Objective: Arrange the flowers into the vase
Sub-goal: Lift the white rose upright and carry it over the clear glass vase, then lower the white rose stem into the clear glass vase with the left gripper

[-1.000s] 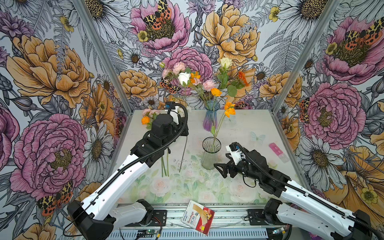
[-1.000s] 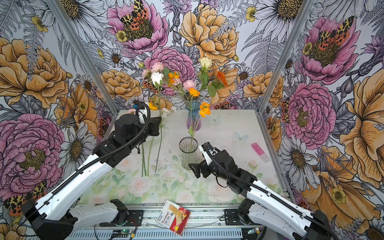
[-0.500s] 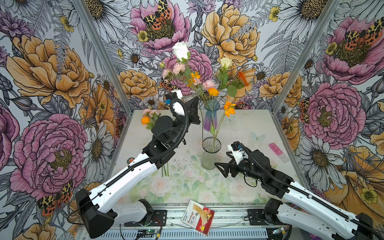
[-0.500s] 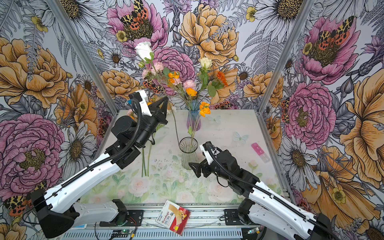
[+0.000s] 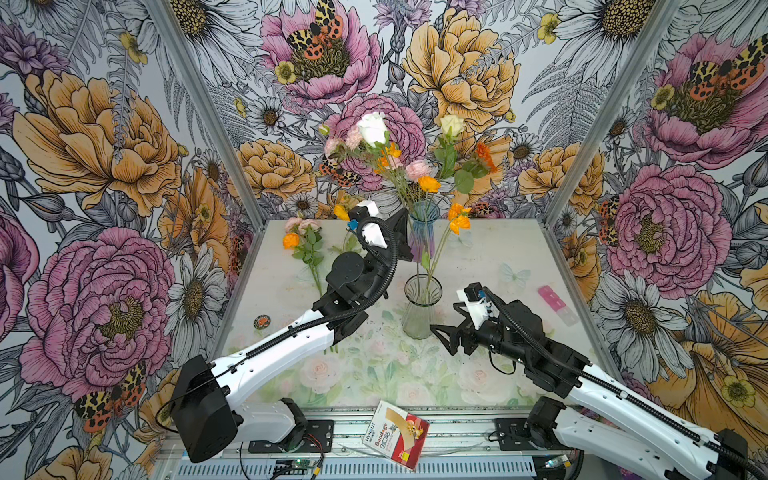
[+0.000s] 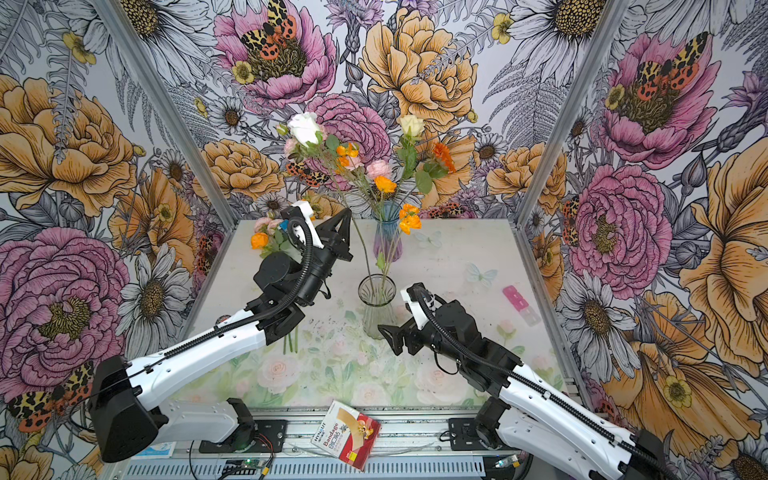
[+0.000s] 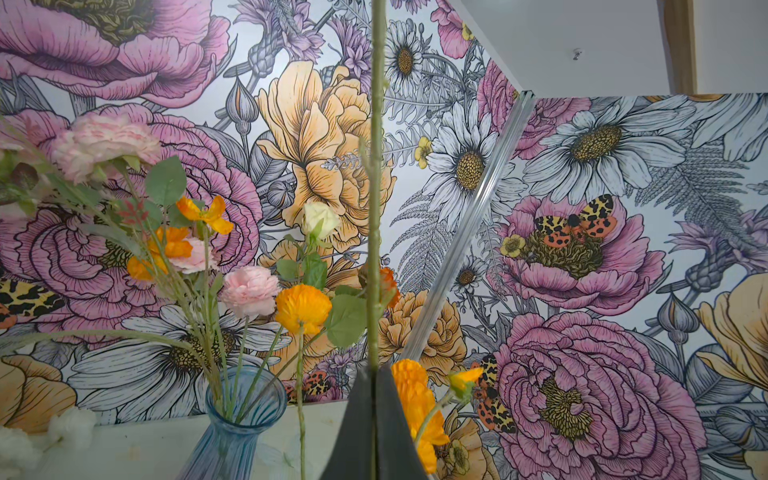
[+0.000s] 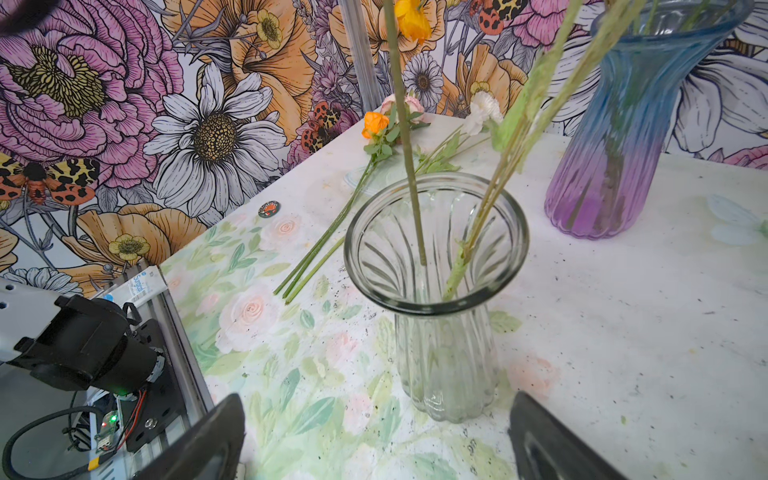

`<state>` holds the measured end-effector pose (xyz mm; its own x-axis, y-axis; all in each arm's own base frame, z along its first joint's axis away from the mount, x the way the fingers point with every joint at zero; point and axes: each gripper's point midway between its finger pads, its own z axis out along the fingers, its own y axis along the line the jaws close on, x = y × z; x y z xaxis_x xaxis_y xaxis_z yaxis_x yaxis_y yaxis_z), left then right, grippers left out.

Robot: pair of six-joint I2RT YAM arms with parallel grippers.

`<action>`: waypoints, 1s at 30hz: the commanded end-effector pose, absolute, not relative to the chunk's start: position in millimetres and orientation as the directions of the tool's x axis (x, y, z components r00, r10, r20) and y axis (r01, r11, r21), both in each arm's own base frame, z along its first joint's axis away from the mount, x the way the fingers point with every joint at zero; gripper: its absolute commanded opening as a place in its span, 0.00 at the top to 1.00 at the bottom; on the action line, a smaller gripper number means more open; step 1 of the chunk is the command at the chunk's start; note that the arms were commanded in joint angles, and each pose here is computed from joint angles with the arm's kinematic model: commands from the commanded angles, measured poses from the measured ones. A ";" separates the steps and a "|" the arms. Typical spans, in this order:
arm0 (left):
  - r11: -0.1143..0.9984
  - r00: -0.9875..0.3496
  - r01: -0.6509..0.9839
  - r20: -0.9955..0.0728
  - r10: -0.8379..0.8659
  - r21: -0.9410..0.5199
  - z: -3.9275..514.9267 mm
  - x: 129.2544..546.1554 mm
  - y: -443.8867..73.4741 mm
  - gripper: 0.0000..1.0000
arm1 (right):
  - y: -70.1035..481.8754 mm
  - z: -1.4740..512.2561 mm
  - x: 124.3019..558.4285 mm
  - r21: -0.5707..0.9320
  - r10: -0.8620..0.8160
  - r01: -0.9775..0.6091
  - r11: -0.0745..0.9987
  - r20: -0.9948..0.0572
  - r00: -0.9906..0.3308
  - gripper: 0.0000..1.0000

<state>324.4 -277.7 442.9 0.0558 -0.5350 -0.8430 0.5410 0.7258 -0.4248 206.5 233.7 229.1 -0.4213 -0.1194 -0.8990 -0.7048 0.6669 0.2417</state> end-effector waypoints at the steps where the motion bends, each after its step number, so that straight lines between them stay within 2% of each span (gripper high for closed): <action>1: 0.706 0.094 0.548 -0.807 -0.584 -0.447 438.0 313.5 -280.4 1.00 | 235.7 238.8 205.5 0.227 -0.108 -0.721 0.654 -0.916 -0.386 0.00; 4: 0.719 0.096 0.539 -0.816 -0.571 -0.439 422.4 309.8 -288.2 1.00 | 237.0 238.4 205.0 0.229 -0.111 -0.725 0.650 -0.915 -0.388 0.01; 11: 0.725 0.012 0.511 -0.840 -0.543 -0.462 373.0 312.5 -303.6 1.00 | 237.1 237.6 206.0 0.229 -0.111 -0.722 0.652 -0.914 -0.391 0.00; 17: 0.754 -0.015 0.472 -0.859 -0.511 -0.457 338.5 311.3 -299.4 1.00 | 239.2 236.8 207.3 0.228 -0.117 -0.724 0.651 -0.912 -0.392 0.00; 30: 0.781 -0.078 0.415 -0.874 -0.480 -0.466 298.9 313.4 -293.8 1.00 | 244.9 234.0 208.8 0.244 -0.113 -0.729 0.639 -0.908 -0.403 0.00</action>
